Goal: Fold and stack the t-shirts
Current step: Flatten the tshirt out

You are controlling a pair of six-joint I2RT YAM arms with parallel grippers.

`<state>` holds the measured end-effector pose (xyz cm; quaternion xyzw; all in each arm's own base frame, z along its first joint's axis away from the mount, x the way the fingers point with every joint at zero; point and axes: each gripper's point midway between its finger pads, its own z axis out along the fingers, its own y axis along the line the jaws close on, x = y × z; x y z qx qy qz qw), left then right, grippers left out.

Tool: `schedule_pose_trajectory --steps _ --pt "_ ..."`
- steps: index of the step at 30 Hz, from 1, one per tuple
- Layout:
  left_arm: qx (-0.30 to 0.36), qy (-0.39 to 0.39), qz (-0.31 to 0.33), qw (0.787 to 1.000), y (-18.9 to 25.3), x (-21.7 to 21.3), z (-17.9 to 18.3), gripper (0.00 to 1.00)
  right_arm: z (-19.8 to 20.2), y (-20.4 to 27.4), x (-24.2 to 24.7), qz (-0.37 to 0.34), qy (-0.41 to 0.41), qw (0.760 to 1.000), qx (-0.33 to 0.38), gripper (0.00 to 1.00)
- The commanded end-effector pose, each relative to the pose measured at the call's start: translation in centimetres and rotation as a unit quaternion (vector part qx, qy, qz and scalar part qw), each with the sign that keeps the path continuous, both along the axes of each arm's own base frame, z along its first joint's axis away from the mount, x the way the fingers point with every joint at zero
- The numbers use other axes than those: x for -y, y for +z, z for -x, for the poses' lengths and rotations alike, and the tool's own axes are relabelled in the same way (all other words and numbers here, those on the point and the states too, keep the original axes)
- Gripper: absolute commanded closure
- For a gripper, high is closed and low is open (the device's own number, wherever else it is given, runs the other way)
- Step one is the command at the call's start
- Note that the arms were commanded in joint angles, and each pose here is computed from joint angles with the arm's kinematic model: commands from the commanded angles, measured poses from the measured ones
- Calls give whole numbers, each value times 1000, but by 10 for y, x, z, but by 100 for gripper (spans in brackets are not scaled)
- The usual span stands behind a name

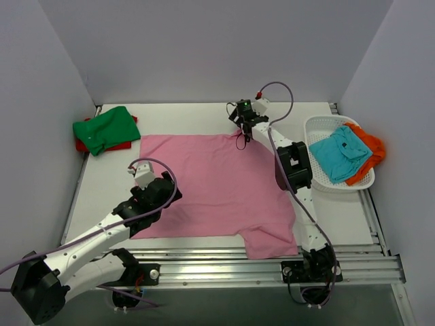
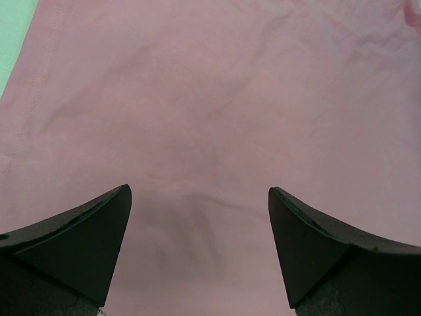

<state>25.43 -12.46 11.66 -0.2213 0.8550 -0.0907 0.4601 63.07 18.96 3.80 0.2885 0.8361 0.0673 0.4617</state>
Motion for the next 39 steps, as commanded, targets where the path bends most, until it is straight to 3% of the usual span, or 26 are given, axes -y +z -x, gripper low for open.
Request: schedule_pose_trajectory --steps 1,8,12,14,17,18,20,21,22,23,24,26,28,33,39 --pt "20 2 7 1000 9 4 -11 6 -6 7 -19 -19 19 1000 9 11" --pt "13 -1 0 1000 2 8 -16 6 -47 37 -59 -102 65 986 118 11" --pt "7 -1 -5 1000 0 7 -16 6 -81 76 -80 -142 109 945 273 9" --pt "8 2 -9 1000 1 5 -16 6 -90 94 -74 -144 109 933 312 9" --pt "13 8 -9 1000 3 1 -15 6 -90 143 -69 -147 128 908 371 8" --pt "14 9 -9 1000 3 0 -15 6 -82 196 -65 -146 129 890 413 8" --pt "17 11 -7 1000 4 -1 -15 6 -68 194 -56 -115 125 899 404 7" --pt "16 10 -8 1000 4 -1 -15 6 -50 250 -50 -118 123 880 444 7" --pt "18 12 -7 1000 5 -1 -15 6 -40 222 -47 -108 124 895 414 7" --pt "18 11 -7 1000 5 -1 -15 6 -29 231 -42 -100 121 896 415 7" --pt "19 11 -6 1000 6 -1 -14 6 -9 275 -33 -101 112 888 435 7" --pt "21 12 -3 1000 9 -1 -13 6 15 246 -18 -77 81 916 385 7" --pt "24 11 -2 1000 11 -1 -13 6 48 262 -10 -61 65 928 362 7" --pt "29 21 1 999 16 -4 -12 6 122 205 19 -18 26 970 240 8" --pt "-2 -1 5 1000 9 4 -1 6 232 151 52 32 -46 991 118 9"
